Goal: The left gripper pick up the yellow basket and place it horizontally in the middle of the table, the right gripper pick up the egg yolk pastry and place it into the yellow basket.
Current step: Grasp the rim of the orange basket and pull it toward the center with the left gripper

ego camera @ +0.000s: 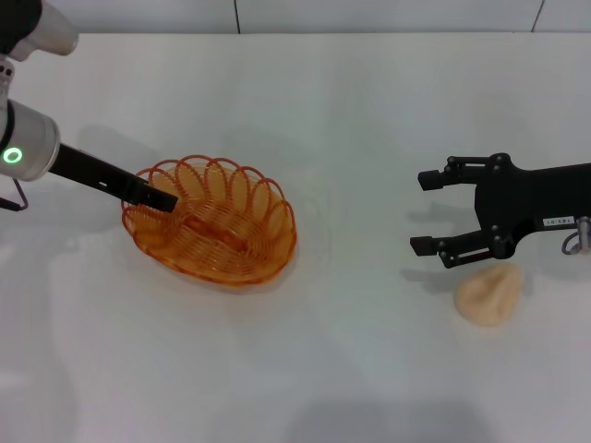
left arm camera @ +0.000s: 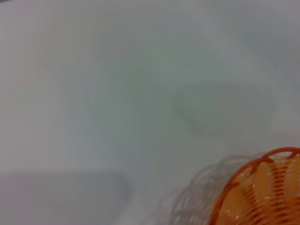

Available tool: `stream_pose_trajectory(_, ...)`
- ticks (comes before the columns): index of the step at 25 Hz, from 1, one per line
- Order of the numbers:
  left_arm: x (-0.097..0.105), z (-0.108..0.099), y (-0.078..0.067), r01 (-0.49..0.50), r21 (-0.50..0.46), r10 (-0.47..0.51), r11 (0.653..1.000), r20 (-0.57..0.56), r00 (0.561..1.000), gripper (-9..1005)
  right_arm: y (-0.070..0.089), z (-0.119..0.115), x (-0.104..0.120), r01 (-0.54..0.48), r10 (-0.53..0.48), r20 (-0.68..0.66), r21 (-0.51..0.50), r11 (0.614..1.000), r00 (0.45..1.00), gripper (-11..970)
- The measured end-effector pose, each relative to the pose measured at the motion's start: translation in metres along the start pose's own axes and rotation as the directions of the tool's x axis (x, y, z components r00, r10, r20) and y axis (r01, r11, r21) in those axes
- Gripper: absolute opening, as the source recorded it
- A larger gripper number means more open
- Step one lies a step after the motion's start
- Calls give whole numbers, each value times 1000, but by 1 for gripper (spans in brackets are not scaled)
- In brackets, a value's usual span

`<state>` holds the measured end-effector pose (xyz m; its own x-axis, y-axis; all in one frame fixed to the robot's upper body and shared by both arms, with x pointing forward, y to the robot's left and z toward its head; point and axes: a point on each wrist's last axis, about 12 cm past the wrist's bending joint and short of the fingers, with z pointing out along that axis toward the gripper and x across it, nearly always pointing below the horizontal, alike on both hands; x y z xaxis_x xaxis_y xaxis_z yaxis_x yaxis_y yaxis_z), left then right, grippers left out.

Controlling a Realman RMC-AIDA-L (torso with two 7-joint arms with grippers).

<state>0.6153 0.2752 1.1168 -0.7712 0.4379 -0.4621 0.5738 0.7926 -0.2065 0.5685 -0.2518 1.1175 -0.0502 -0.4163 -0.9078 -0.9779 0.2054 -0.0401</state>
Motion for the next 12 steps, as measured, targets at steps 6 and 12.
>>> stream_pose_trajectory(6,0,1,-3,-8,26,8,1000,15,1000,622,0,-1,0,0,0,2,3,1000,1000,865)
stream_pose_trajectory(12,3,2,-3,-2,32,1,999,19,1000,422,0,0,0,2,-2,2,2,1000,1000,864)
